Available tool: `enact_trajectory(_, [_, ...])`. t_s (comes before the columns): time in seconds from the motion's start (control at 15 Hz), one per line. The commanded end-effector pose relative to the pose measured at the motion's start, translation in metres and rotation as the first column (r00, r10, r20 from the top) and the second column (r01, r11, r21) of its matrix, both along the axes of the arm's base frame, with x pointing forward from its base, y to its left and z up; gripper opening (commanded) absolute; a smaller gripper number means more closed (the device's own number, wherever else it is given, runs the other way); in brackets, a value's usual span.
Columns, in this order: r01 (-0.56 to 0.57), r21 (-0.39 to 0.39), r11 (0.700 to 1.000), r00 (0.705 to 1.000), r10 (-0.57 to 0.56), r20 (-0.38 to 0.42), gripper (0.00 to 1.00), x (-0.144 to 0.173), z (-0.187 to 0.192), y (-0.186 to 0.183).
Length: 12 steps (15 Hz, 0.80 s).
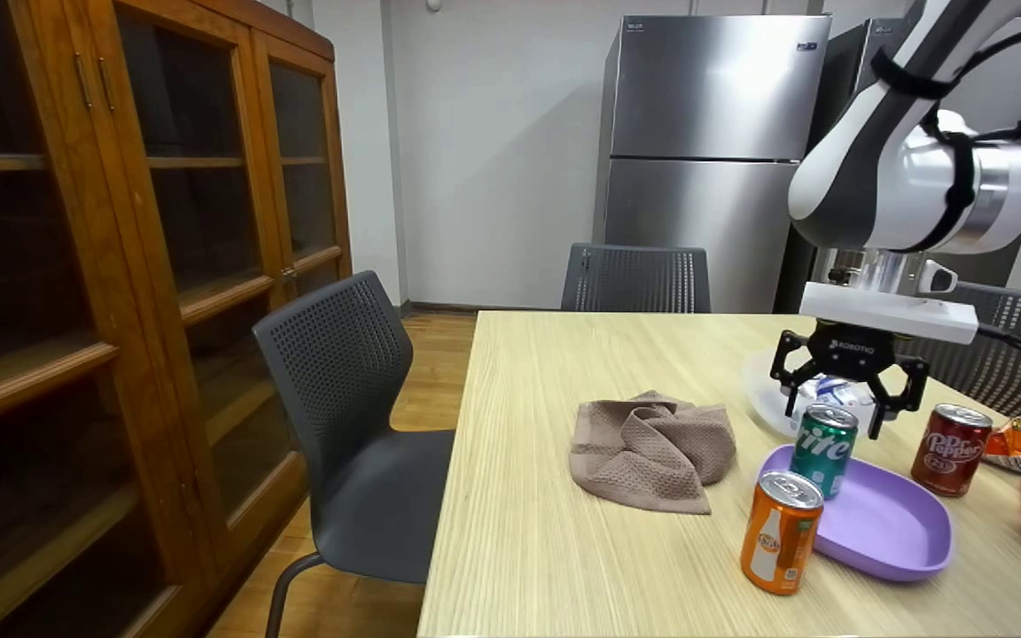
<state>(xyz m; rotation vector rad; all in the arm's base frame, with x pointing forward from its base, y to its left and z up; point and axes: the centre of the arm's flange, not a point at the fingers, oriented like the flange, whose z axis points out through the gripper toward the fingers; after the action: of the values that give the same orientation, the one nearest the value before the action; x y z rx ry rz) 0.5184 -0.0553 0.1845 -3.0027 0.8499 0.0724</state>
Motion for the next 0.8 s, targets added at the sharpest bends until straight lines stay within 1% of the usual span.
enact_trajectory(0.0, [0.020,0.026,0.999,1.000,-0.020,0.008,1.00,-0.009,0.041,-0.013])
enact_trajectory(0.33, [0.073,0.031,0.997,0.995,-0.075,0.065,1.00,-0.020,0.079,-0.046])
enact_trajectory(0.47, [0.088,0.012,0.996,0.992,-0.089,0.090,1.00,-0.023,0.090,-0.062])
enact_trajectory(0.53, [0.077,-0.007,0.997,0.992,-0.076,0.100,1.00,-0.025,0.093,-0.069])
enact_trajectory(0.6, [0.095,0.001,0.995,0.991,-0.095,0.092,1.00,-0.011,0.077,-0.059])
enact_trajectory(0.73, [0.103,-0.001,0.995,0.990,-0.103,0.097,1.00,-0.012,0.080,-0.065])
